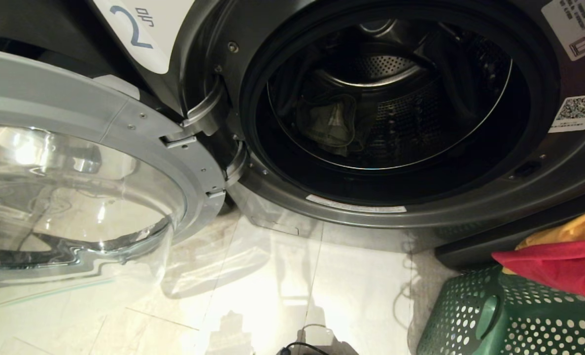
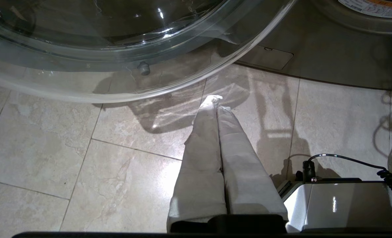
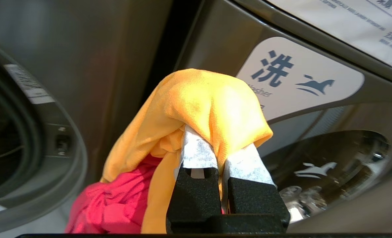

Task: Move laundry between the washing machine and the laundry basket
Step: Pick a cloth and place it into the basket

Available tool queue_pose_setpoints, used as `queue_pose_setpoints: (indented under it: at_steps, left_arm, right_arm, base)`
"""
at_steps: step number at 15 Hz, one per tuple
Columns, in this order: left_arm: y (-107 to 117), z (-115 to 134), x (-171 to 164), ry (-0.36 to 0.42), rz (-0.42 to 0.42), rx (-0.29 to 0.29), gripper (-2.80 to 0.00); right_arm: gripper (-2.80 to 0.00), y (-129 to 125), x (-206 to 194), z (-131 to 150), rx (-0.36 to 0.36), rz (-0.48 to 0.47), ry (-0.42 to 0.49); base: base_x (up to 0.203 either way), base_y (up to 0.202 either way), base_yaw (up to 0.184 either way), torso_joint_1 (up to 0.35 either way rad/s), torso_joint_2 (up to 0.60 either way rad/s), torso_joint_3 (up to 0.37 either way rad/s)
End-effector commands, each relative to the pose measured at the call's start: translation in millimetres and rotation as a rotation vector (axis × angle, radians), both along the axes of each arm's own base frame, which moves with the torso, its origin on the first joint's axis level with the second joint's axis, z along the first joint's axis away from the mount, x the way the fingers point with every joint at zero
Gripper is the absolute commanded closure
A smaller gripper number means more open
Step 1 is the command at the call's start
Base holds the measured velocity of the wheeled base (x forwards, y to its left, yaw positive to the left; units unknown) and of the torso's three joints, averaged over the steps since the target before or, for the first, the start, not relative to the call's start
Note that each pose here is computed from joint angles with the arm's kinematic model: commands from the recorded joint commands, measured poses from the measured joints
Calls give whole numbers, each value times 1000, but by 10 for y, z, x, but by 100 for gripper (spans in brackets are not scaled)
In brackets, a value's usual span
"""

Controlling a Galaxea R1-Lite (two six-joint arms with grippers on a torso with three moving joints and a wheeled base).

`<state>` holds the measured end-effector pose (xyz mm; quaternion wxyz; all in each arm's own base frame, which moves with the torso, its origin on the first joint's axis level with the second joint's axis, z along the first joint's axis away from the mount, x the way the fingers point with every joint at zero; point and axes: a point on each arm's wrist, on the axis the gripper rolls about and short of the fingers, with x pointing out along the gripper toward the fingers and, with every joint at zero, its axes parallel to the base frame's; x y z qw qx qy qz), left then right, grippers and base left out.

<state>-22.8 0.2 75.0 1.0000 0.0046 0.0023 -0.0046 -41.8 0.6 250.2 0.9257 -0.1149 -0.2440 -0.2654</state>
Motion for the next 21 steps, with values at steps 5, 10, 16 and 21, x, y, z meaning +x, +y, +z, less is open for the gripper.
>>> queue_pose_setpoints:
  at_steps: [5,10,16,21]
  left_arm:
    - [0,0,1,1,0,0,0]
    - [0,0,1,1,0,0,0]
    - [0,0,1,1,0,0,0]
    - [0,0,1,1,0,0,0]
  right_arm:
    - [0,49,126,200,64,-191,36]
    - [0,58,179,130,124,-296,97]
    - [0,64,212,-64,222,-398,240]
    - [0,-59,386,-261,362,-473,436]
  base:
    - [0,0,0,0,0,0]
    - [0,0,0,0,0,0]
    - [0,0,0,0,0,0]
    - [0,0,0,0,0,0]
